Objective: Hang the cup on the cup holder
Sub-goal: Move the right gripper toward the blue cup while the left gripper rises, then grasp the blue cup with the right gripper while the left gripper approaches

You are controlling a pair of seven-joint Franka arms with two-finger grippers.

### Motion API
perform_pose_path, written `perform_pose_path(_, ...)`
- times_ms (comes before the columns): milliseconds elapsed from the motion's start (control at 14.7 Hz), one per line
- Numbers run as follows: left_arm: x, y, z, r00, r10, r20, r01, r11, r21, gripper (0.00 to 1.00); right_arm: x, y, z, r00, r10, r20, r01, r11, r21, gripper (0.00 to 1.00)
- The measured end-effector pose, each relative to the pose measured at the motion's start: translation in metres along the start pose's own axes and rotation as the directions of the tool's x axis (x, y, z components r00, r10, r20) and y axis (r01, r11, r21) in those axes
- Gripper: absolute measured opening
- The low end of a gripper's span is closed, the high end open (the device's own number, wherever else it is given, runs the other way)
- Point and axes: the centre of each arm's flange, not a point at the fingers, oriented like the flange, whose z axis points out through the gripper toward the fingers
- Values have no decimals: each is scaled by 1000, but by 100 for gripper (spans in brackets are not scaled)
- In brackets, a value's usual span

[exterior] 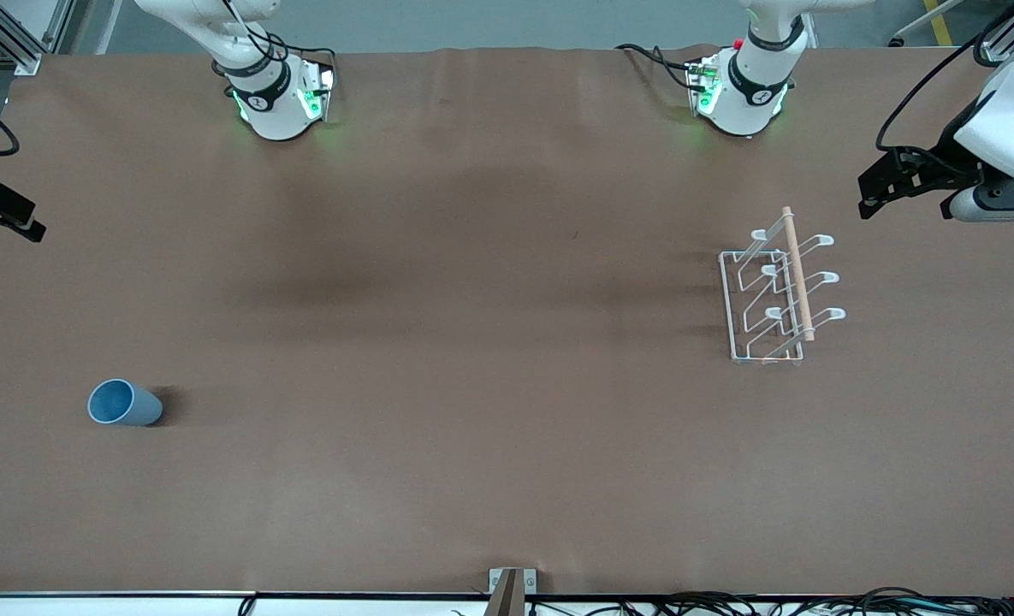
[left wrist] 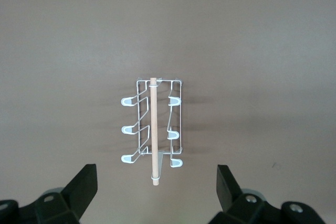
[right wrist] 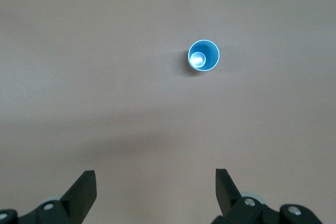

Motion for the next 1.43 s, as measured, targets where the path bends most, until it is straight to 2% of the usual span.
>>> perform_pose_path(408,1,0,1,1000,2,2,-2,1000,0,100,16,26,25,1000,-14,-8,14,1000,-4,100)
perform_pose_path(748,1,4,1,1000,12,2,-12,1000,-3,100,57,69,114,1000,-2,23,3,1000,-10,100)
perform_pose_path(1019,0,10,2,1000,29,3,-29,1000,-7,100,88,104,183,1000,-24,-11,24,999,-25,100)
perform_pose_path(1427,7,22,14,983,183,16,-179,973,-143,100,108,142,288,1000,-15,3,15,999,-33,98)
